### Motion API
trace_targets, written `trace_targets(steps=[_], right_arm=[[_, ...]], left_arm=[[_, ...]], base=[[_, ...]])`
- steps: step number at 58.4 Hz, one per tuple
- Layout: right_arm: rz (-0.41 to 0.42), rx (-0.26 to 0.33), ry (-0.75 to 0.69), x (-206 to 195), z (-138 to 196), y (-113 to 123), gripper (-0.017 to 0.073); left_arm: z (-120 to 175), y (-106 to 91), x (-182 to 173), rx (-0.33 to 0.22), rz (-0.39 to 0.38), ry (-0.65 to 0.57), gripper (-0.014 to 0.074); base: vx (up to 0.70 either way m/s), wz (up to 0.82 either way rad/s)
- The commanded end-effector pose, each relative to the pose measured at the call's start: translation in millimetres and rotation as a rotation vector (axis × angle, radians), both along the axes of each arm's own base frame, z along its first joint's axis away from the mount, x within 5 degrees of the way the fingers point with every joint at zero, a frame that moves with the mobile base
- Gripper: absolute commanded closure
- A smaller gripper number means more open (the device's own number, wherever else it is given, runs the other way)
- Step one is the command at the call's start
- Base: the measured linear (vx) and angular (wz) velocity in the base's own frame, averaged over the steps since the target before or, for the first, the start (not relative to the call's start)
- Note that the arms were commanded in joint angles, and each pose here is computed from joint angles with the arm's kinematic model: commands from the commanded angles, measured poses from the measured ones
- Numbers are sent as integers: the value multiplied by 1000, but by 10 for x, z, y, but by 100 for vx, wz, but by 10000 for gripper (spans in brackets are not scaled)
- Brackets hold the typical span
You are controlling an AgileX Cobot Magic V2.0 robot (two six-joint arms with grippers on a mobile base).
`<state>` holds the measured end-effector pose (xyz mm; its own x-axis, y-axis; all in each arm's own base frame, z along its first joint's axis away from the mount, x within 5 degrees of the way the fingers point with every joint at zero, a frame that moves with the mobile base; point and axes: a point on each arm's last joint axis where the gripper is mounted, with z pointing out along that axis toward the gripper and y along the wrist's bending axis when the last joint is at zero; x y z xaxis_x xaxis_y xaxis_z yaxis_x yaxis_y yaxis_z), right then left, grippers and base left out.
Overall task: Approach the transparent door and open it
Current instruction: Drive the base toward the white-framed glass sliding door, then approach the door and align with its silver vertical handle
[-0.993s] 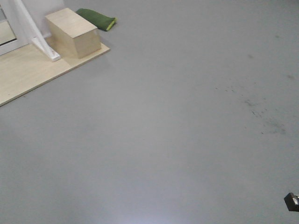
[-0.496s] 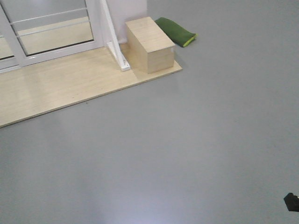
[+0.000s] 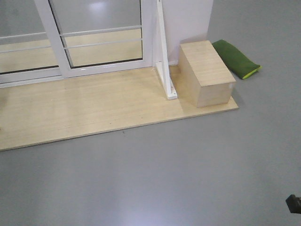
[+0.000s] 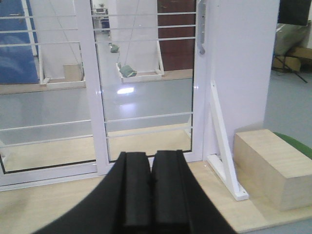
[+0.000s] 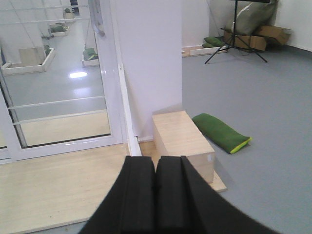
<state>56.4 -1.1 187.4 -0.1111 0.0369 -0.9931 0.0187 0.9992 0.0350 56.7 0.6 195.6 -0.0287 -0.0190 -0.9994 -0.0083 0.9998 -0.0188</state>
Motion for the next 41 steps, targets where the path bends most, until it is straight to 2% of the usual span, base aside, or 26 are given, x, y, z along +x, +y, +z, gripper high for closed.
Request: trace_targets(steps=[1, 25, 41], right_arm=[[3, -10, -80, 0, 34, 2, 567], [4, -10, -81, 0, 35, 3, 567], [4, -10, -81, 0, 35, 3, 567]], left_arm=[[-23, -4, 2, -8, -6, -66, 599], [-23, -4, 2, -8, -6, -66, 599], [-23, -4, 2, -8, -6, -66, 599]], base=[[62, 31], [63, 26], [59, 11]])
